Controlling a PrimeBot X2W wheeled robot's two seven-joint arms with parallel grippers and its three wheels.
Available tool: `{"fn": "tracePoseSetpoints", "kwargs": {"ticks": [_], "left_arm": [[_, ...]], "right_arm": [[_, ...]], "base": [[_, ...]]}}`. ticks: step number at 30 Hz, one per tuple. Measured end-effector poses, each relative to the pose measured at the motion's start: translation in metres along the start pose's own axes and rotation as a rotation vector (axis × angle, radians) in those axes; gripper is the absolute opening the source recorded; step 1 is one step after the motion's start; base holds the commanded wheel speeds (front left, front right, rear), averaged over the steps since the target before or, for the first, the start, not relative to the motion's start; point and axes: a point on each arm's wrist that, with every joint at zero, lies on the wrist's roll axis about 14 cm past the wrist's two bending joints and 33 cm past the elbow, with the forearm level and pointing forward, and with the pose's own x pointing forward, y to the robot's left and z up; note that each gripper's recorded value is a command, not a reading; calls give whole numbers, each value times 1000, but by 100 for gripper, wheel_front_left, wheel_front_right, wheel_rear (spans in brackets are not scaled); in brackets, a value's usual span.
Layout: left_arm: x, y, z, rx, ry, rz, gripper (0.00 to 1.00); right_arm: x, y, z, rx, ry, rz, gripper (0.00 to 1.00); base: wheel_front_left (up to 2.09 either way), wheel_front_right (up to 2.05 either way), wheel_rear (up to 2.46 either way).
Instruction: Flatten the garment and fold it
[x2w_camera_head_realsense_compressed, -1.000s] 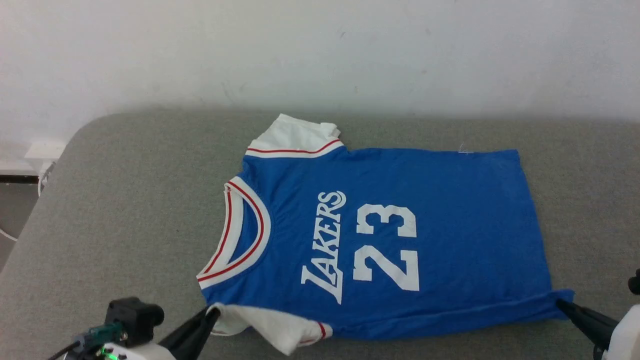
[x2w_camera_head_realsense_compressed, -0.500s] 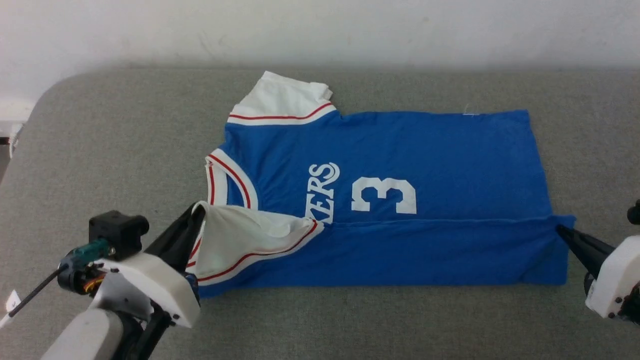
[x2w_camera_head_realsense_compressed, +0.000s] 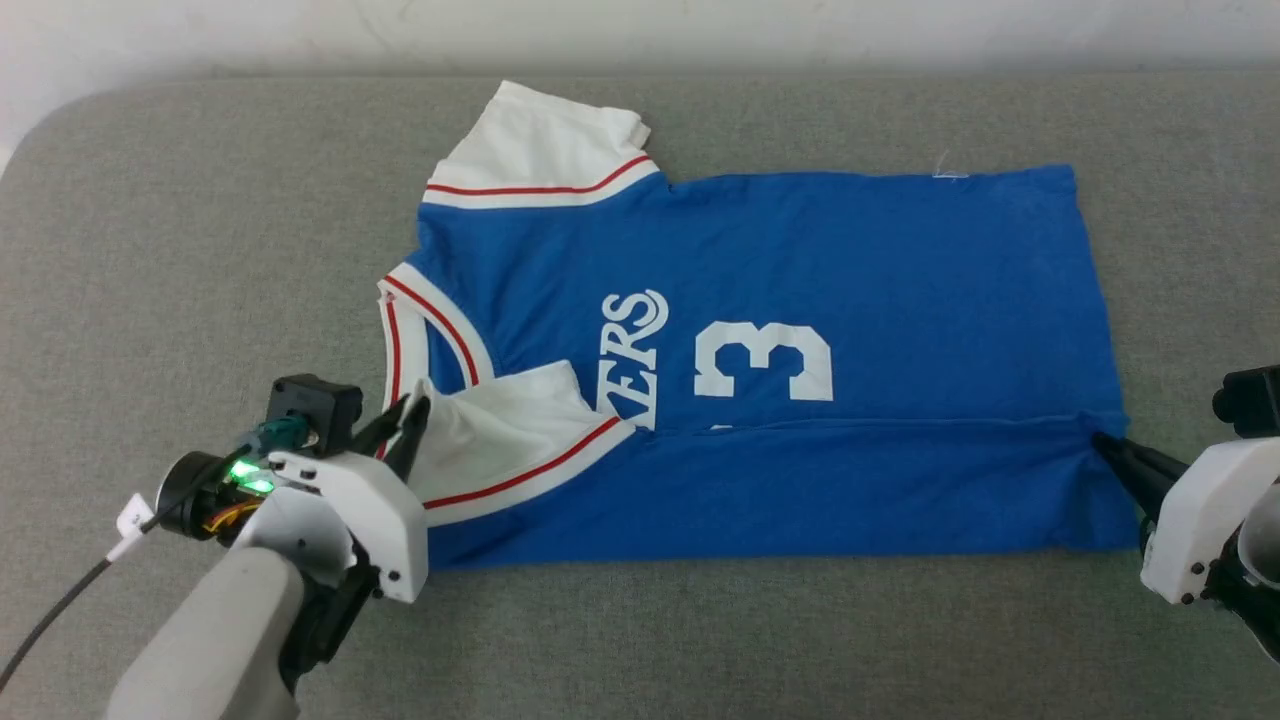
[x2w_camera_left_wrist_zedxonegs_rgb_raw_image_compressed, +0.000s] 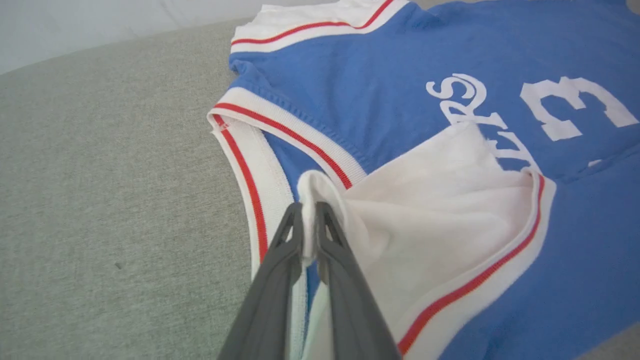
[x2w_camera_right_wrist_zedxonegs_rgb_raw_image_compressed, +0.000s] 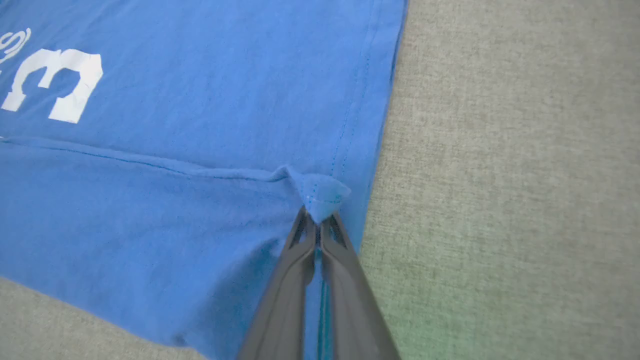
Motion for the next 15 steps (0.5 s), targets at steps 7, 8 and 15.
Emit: {"fn": "tracePoseSetpoints", "kwargs": {"ticks": [7, 8, 15], "left_arm": [[7, 3, 3, -24, -36, 63, 100], [5, 3, 4, -31, -43, 69, 100], [-25, 5, 17, -171, -148, 162, 100]], "right_arm": [[6, 5, 0, -34, -1, -2, 100], [5, 7, 0, -45, 2, 3, 100], [-13, 3, -4, -49, 5, -52, 100]], "base": [[0, 0, 0], [0, 0, 0], [0, 0, 0]]}}
